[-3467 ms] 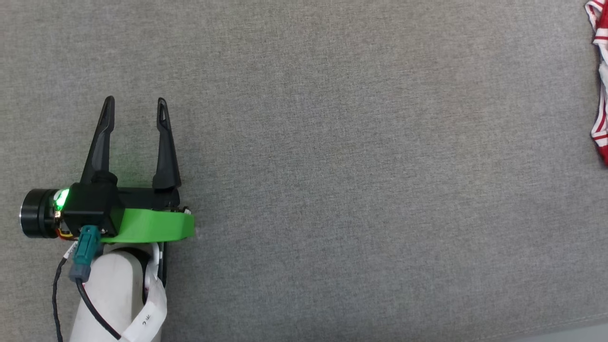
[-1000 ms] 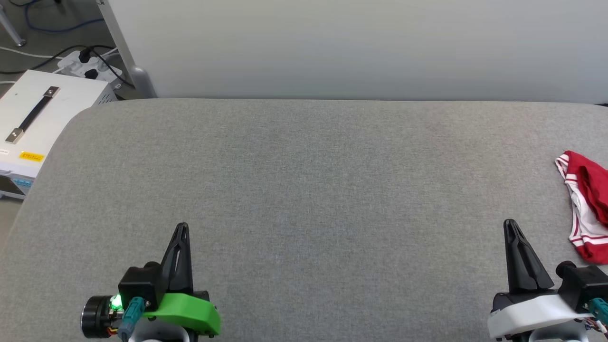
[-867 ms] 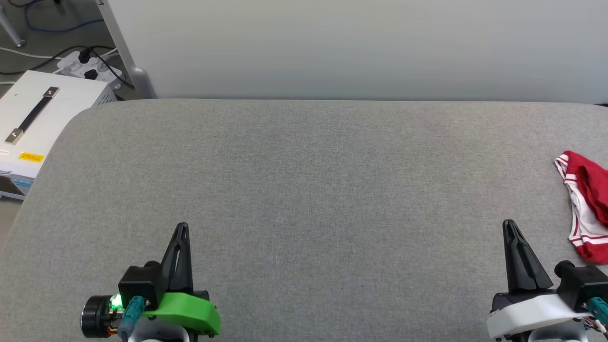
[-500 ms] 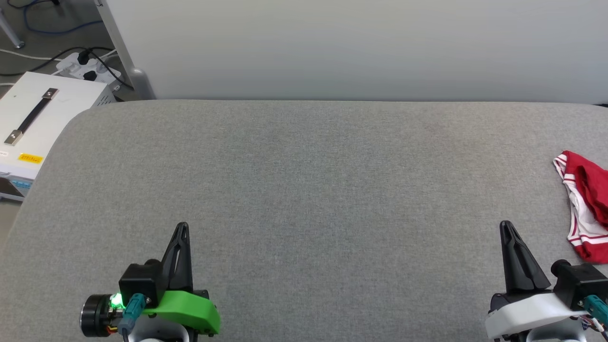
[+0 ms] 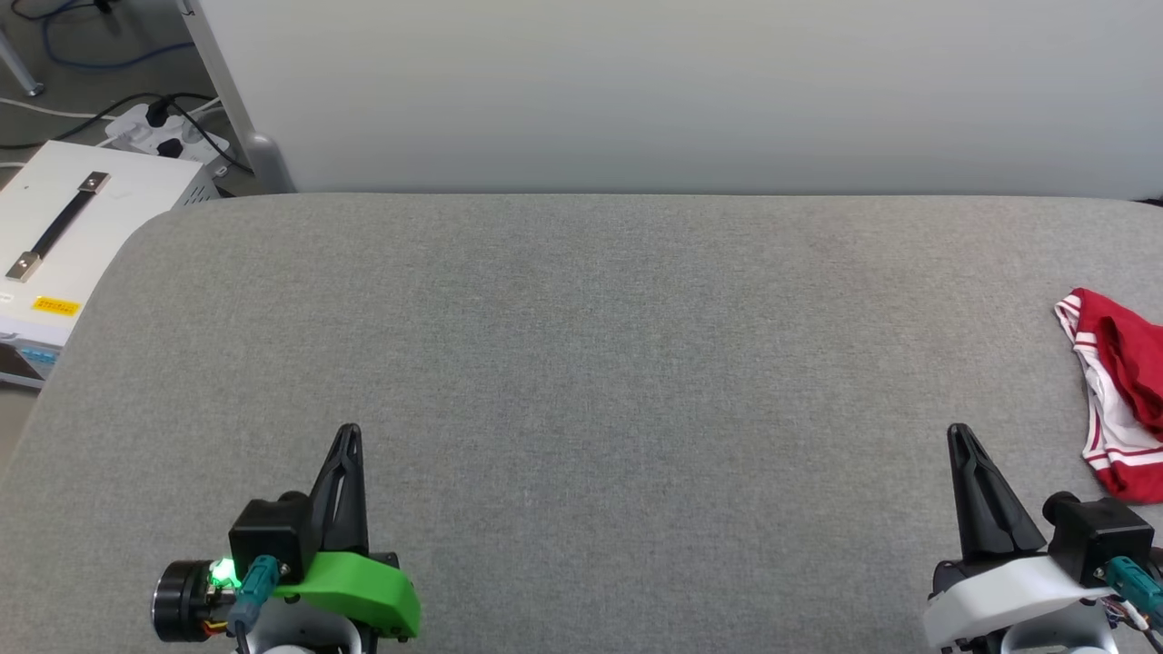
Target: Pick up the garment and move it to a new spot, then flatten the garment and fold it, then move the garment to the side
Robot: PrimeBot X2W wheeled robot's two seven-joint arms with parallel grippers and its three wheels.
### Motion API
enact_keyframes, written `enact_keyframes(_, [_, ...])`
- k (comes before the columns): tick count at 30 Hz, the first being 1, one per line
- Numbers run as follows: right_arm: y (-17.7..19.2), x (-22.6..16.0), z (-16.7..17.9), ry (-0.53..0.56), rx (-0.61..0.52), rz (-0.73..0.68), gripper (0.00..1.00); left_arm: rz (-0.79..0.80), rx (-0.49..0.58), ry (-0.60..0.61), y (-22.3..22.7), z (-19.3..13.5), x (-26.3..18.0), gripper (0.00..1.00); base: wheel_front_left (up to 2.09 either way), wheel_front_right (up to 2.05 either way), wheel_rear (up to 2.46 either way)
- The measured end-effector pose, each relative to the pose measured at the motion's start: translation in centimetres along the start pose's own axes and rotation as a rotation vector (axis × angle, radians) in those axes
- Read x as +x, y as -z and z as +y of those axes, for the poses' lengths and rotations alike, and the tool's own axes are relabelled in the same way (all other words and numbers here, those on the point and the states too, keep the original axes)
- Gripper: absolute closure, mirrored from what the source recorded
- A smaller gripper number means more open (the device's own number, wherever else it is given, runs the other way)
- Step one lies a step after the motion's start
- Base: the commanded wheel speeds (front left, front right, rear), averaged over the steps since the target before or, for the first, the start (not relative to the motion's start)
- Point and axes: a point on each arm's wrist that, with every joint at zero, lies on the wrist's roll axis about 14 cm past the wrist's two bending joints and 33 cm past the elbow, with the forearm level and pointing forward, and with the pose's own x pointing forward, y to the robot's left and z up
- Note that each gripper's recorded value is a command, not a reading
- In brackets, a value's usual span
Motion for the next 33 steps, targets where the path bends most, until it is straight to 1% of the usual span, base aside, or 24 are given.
enact_keyframes(33, [0.23, 0.32, 0.42, -0.013, -0.047, 0.053, 1.00, 0.037, 0.029, -0.004, -0.27, -0.06, 0.28, 1.00, 0.00, 0.00, 0.00])
